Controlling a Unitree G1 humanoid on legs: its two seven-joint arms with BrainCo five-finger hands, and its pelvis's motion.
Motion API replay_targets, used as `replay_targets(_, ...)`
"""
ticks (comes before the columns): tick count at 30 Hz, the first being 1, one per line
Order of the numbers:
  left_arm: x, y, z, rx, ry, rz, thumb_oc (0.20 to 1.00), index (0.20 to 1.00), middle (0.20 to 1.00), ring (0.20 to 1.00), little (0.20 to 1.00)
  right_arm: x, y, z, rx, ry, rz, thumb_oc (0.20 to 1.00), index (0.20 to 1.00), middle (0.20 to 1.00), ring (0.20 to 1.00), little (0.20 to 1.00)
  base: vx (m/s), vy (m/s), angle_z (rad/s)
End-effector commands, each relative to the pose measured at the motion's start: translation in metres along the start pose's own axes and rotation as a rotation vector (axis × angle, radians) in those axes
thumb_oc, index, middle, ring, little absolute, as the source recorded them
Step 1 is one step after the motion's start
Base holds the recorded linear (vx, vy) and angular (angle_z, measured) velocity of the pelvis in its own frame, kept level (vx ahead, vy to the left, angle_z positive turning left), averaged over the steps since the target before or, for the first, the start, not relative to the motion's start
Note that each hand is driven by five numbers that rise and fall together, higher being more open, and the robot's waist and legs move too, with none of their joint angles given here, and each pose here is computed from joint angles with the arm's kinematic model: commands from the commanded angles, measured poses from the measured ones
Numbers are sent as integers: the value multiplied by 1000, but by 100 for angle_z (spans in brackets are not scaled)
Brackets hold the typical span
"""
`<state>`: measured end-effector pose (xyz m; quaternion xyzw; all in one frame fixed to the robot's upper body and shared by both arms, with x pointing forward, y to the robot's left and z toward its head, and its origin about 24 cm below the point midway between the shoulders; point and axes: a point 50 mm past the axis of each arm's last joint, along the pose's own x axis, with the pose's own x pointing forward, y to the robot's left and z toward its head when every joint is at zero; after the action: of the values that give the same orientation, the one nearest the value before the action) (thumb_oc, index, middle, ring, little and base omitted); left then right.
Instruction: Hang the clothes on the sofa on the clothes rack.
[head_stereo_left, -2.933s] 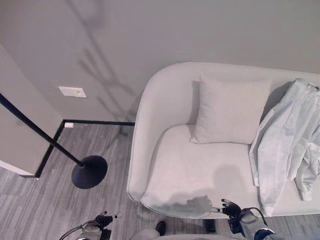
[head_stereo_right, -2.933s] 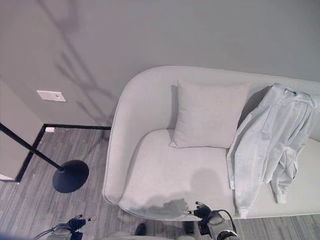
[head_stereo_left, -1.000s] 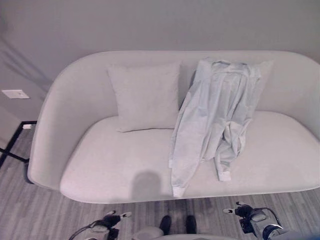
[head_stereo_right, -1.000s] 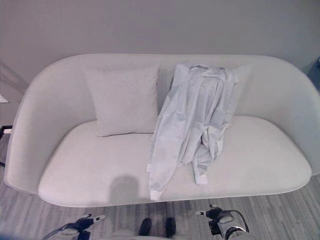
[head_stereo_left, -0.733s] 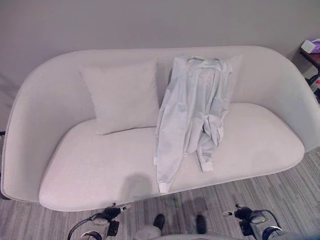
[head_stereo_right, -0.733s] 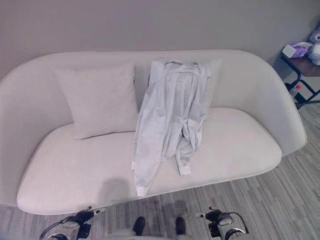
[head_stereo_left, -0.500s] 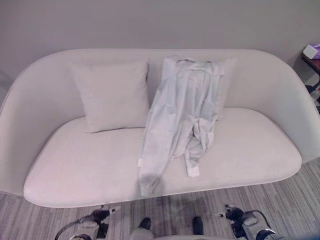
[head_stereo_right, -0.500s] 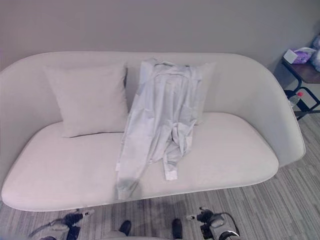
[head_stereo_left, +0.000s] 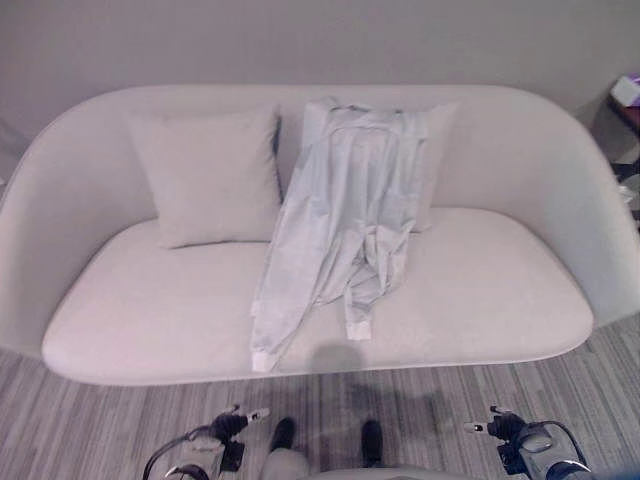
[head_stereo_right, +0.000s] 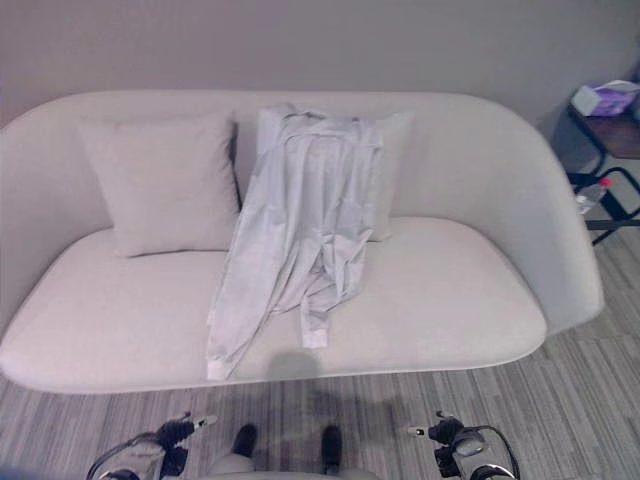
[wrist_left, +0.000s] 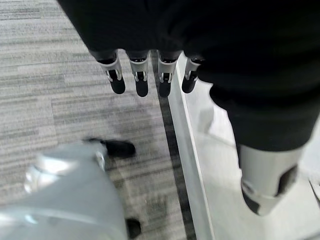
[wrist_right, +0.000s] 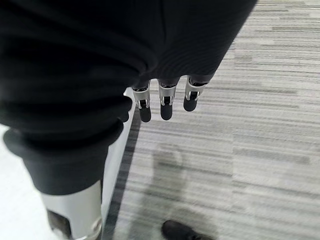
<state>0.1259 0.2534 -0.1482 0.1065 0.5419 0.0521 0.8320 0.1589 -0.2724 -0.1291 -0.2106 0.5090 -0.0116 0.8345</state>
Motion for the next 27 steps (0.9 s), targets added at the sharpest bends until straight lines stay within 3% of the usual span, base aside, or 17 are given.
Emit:
replay_targets(1,-1,16,2,26,-8,48,1000,1000,1000,1000,1000,-1,1,-4,38,-2,-6,1000,1000,1000,1000,1000,35,150,-24)
replay_targets(17,-4,32,-10,-7,21,107,1000,1000,1000,1000,1000,0,6,9,43,-59,19,1000,1000,1000,1000,1000,38,210,-9)
replay_targets(27,-4,37,-1,-24,-4,118,1000,1000,1000,1000,1000,-1,7,14,12,-89,28,1000,1000,1000,1000,1000,62,-16,5)
